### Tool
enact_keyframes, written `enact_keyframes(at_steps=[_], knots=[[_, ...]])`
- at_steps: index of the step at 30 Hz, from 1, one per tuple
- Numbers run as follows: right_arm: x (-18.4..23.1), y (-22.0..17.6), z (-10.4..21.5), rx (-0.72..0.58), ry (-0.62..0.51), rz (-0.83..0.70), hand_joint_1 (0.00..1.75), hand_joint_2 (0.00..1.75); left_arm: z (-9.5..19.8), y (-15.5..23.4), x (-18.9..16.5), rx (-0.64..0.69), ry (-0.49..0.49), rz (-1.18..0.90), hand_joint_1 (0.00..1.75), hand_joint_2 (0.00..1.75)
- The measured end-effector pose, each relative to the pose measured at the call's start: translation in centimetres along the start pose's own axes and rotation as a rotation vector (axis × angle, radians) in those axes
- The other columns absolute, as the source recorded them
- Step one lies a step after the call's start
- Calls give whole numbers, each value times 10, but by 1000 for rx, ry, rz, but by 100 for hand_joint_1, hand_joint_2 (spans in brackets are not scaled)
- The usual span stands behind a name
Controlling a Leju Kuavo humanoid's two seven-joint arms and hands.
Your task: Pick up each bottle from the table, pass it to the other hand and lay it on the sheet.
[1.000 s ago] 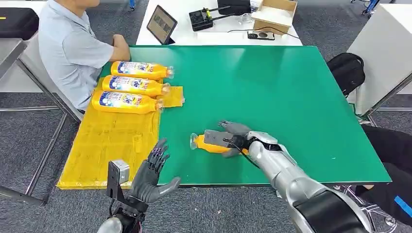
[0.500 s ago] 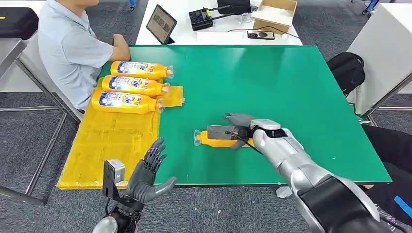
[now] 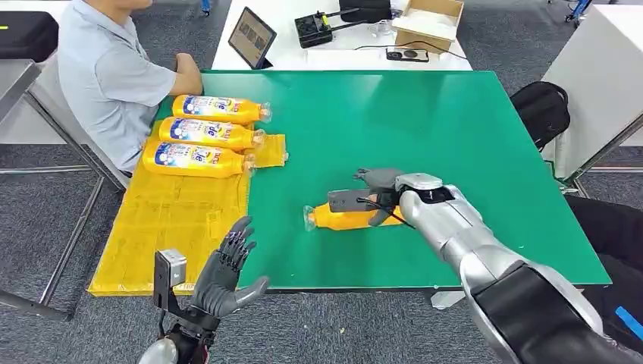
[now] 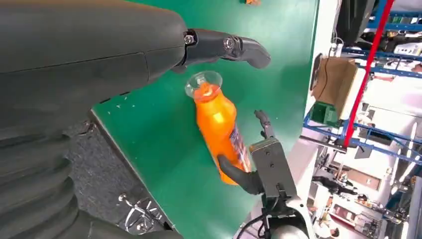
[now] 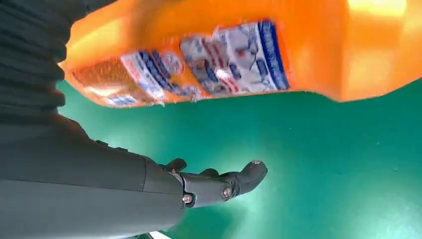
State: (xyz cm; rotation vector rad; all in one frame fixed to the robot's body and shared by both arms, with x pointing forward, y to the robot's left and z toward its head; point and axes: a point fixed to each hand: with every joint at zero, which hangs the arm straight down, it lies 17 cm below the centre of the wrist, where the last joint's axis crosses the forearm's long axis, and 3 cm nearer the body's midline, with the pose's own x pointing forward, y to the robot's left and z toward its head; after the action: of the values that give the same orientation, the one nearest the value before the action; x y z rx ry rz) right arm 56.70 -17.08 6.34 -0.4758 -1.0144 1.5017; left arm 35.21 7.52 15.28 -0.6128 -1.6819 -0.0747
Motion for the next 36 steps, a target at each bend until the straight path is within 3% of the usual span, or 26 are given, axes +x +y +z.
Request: enact_keyframes(at_steps=[11,27,28,36], knots=[[-1,19,5,48,-72,-16,0,0,10,6,-8,14,24,28,0,175],[-15,46,9,130,-50,47,0,0,21,11,-15,30,52,52,0,175],[-16,43,9,129,-46,64,0,175,21,12,-15,30,53,56,0,175],[-22,16,12,126,-33,227,0,175,23,13,-15,21,58,56,0,175]])
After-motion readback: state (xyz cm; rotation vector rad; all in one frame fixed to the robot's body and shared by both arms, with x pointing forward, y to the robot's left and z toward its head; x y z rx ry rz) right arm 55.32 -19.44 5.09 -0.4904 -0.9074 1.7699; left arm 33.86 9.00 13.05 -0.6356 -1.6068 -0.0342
